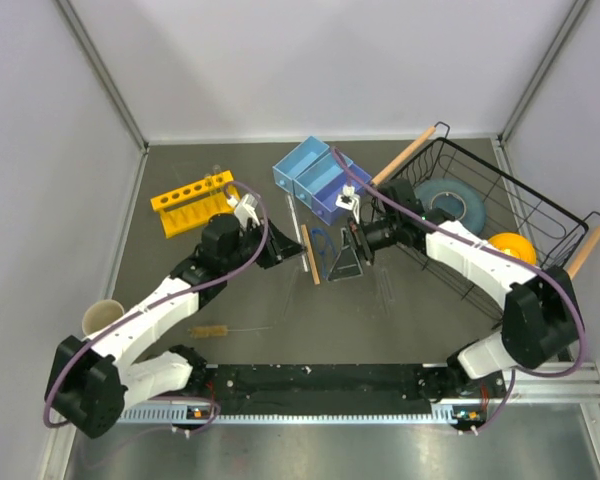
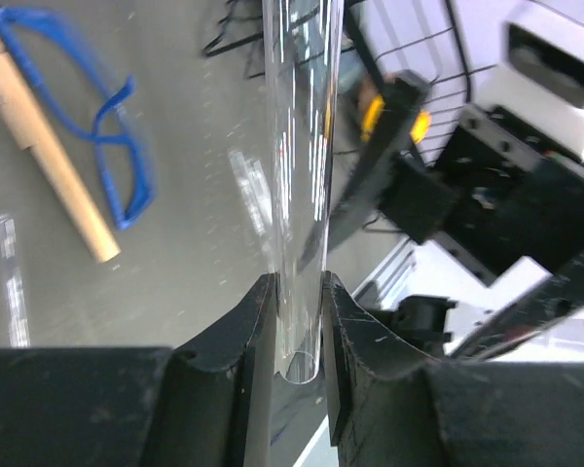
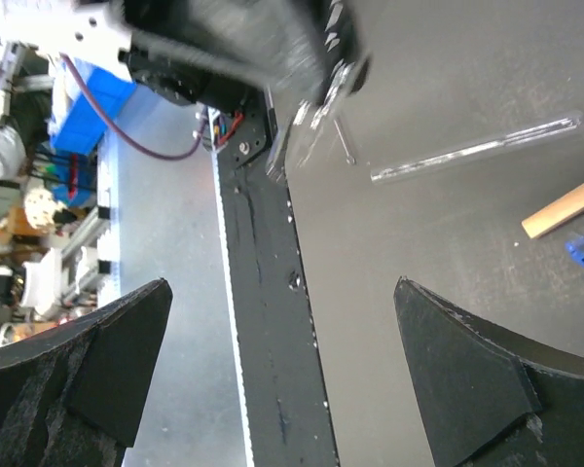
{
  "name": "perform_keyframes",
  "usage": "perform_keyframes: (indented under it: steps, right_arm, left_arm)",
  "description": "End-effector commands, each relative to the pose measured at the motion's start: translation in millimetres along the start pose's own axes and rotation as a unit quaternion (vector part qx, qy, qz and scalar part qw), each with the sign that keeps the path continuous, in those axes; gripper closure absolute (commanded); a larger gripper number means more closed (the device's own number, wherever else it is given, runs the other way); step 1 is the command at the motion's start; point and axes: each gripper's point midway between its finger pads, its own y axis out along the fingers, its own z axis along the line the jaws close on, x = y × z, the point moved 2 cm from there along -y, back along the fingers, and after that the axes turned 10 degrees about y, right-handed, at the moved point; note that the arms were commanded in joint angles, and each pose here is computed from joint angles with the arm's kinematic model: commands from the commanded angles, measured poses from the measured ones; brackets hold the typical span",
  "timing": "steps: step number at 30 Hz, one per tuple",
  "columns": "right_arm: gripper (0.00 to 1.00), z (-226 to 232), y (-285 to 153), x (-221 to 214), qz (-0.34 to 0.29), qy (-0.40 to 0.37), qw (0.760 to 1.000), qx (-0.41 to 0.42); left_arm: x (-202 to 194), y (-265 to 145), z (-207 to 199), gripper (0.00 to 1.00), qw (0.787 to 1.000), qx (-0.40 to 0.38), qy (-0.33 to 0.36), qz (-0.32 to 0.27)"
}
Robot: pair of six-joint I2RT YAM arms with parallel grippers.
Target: Organize the chemistry lab equipment
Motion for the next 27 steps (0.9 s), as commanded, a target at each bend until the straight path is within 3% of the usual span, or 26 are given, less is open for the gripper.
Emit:
perform_keyframes:
  steps: [1,9,15,18,22,27]
  right_arm:
    - [0.01,25.0,4.6,45.4,-0.028,-0.024,0.999,0.024]
    - [0.02,55.1,23.2,69.8,-0.049,0.002,0.997,0.055]
    - [0.14,56.6,29.5,74.2,-0.055,0.024,0.997,0.056]
    - [0.29,59.3,29.8,77.8,-0.062,0.032,0.996,0.063]
    - [0.61,56.3,29.6,79.8,-0.072,0.032,0.995,0.054]
    - [0.81,54.0,29.2,76.8,-0.075,0.026,0.996,0.046]
  left_arm:
    - [41.1,-6.4,-55.6,0.86,0.992,-0.063,-0.013,-0.107]
    - [55.5,-9.7,-75.0,0.87,0.986,-0.053,-0.021,-0.159]
    - [62.8,-17.9,-85.4,0.86,0.982,-0.056,-0.015,-0.179]
    - [62.8,-19.0,-88.0,0.86,0.982,-0.054,-0.009,-0.181]
    - [61.7,-19.4,-90.6,0.86,0.982,-0.054,-0.003,-0.180]
    - [60.3,-21.9,-87.9,0.84,0.983,-0.040,0.009,-0.178]
